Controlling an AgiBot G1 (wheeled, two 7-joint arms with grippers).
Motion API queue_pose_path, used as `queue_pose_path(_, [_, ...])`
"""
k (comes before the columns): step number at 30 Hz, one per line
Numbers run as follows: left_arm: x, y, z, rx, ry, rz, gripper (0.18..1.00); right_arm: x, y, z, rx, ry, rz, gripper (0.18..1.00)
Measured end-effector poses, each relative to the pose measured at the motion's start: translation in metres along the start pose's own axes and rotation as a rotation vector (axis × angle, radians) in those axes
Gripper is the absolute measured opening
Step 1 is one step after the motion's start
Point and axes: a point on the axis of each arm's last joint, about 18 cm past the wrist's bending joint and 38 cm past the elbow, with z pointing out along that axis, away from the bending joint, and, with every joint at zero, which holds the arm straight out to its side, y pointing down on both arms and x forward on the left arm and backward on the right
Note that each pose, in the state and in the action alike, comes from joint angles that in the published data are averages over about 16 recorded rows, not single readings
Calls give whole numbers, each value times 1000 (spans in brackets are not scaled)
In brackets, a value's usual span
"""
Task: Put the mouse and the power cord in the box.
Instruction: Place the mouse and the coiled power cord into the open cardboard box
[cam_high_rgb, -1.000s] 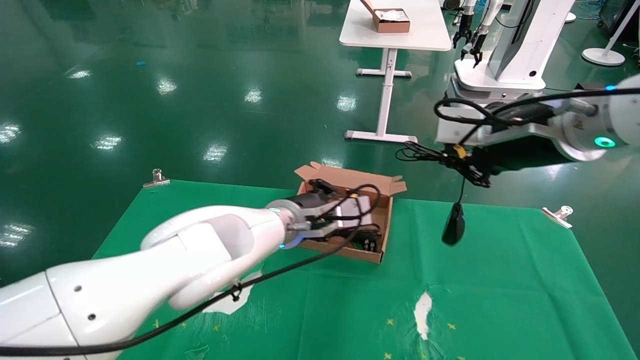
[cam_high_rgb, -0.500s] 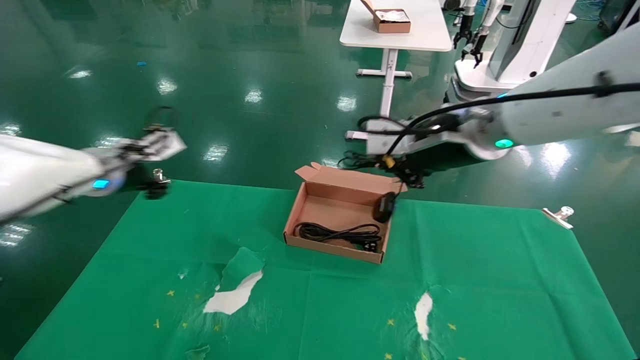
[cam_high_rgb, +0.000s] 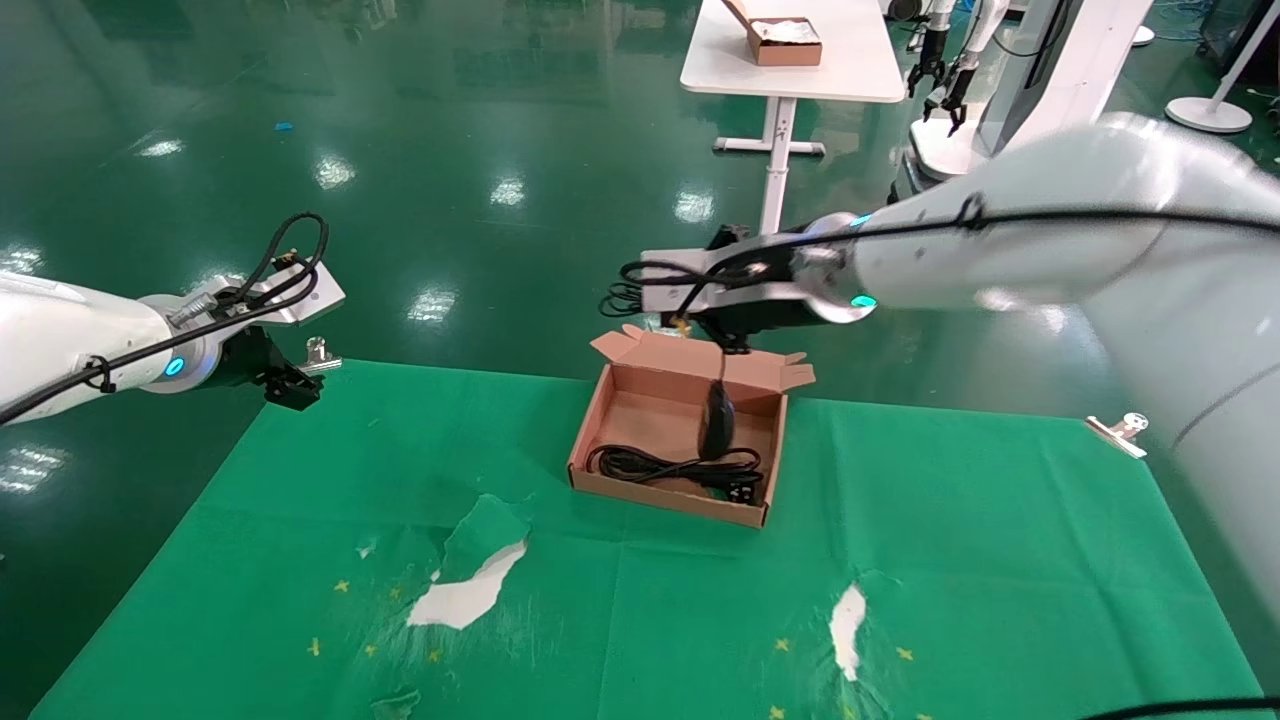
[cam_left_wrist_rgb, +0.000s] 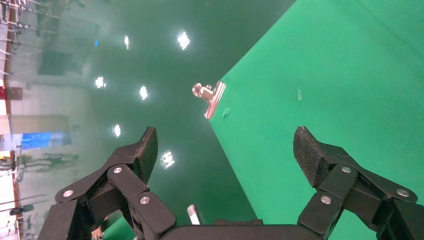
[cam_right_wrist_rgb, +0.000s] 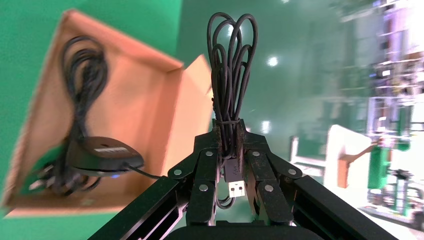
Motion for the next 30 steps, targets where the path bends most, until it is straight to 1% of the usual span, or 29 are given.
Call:
queue_pose_path(6, [-1, 0, 1, 0, 2, 0, 974, -13, -10, 17, 36, 35, -13, 229])
queue_pose_path(12, [-1, 0, 2, 1, 3, 1, 995, -38, -11, 33, 45, 7, 14, 229])
queue_pose_path(17, [-1, 0, 2, 1, 4, 1, 999, -63, 3, 44, 10, -30, 59, 229])
queue_pose_path(22, [-2, 0, 2, 0, 5, 0, 1000, -84, 25, 52, -45, -58, 111, 229])
queue_pose_path(26, [-2, 1, 3, -1, 5, -1, 1000, -94, 39, 55, -83, -65, 141, 230])
queue_pose_path(30, [-2, 1, 3, -1, 5, -2, 1000, -98, 46, 57, -103, -64, 154, 234])
